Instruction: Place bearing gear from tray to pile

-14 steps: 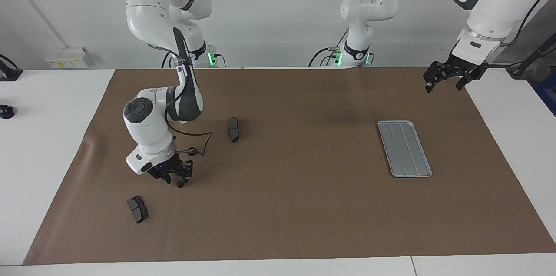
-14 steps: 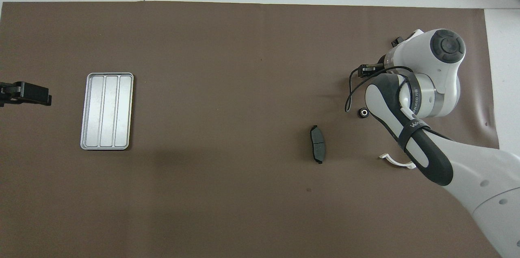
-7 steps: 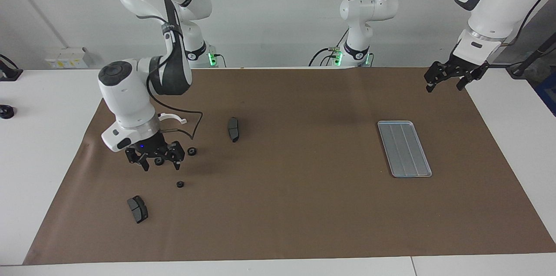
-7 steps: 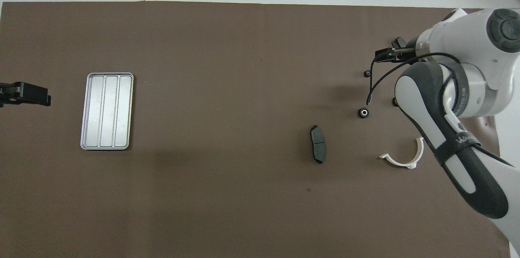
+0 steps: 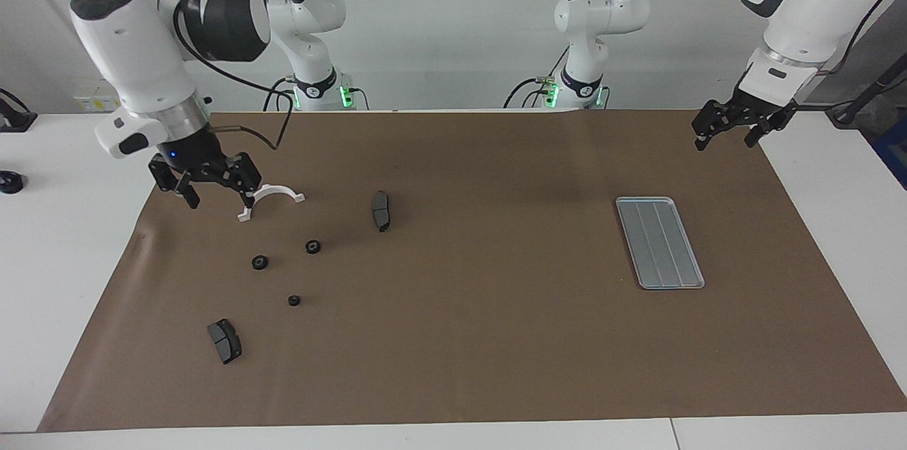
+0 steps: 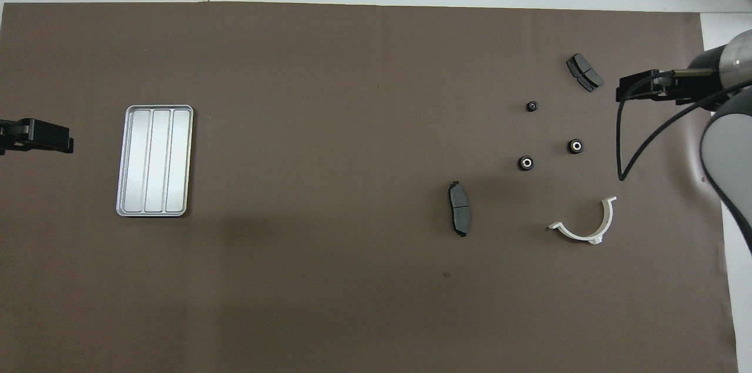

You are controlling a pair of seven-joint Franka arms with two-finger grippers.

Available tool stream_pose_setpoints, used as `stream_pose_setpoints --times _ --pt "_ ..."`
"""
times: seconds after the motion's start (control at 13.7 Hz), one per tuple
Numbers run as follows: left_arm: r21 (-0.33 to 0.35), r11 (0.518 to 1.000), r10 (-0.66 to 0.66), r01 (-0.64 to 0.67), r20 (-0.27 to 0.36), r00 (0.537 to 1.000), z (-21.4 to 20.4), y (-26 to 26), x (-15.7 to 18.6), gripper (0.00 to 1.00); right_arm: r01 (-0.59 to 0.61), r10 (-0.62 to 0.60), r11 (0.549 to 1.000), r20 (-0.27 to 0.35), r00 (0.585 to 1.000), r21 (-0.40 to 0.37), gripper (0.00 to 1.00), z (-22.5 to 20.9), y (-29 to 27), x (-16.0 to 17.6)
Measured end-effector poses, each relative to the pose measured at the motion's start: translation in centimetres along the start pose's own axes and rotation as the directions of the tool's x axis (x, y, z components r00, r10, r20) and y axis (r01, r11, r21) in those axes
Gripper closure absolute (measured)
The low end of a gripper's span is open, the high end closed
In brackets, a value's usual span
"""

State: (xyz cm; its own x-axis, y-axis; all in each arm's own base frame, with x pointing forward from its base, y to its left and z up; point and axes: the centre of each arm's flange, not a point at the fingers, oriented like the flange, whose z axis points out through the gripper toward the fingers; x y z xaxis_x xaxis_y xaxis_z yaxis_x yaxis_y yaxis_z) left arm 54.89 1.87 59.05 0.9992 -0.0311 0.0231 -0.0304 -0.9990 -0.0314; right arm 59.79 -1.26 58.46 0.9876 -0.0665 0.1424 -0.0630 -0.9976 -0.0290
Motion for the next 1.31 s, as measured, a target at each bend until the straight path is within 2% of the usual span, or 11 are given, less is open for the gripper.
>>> stream_pose_setpoints --times 0.15,0.29,0.66,0.88,1.1,1.31 --pt "0.0 1.0 0.0 0.0 0.0 1.0 0.0 0.0 0.0 0.0 -0.03 0.03 1.0 0.011 0.999 0.002 0.0 -3.2 1.9 -1.7" --pt "0.0 1.0 0.0 0.0 0.0 1.0 0.0 0.0 0.0 0.0 -0.055 0.055 0.998 0.039 0.998 0.001 0.0 -4.6 3.5 -3.4" --pt "0.0 1.0 0.0 0.0 0.0 1.0 0.0 0.0 0.0 0.0 -0.052 0.055 0.998 0.127 0.99 -0.026 0.0 -3.6 2.6 -5.1" --pt "0.0 1.0 0.0 0.0 0.0 1.0 0.0 0.0 0.0 0.0 -0.037 0.044 0.998 0.129 0.991 -0.058 0.0 -3.7 2.7 -5.2" --pt "0.0 1.0 0.0 0.0 0.0 1.0 0.0 0.0 0.0 0.0 -0.012 0.019 0.998 0.117 0.993 -0.056 0.0 -4.6 1.8 -5.1" --pt "0.0 1.0 0.0 0.0 0.0 1.0 0.0 0.0 0.0 0.0 0.013 -0.007 0.999 0.132 0.991 -0.041 0.0 -6.3 0.2 -5.4"
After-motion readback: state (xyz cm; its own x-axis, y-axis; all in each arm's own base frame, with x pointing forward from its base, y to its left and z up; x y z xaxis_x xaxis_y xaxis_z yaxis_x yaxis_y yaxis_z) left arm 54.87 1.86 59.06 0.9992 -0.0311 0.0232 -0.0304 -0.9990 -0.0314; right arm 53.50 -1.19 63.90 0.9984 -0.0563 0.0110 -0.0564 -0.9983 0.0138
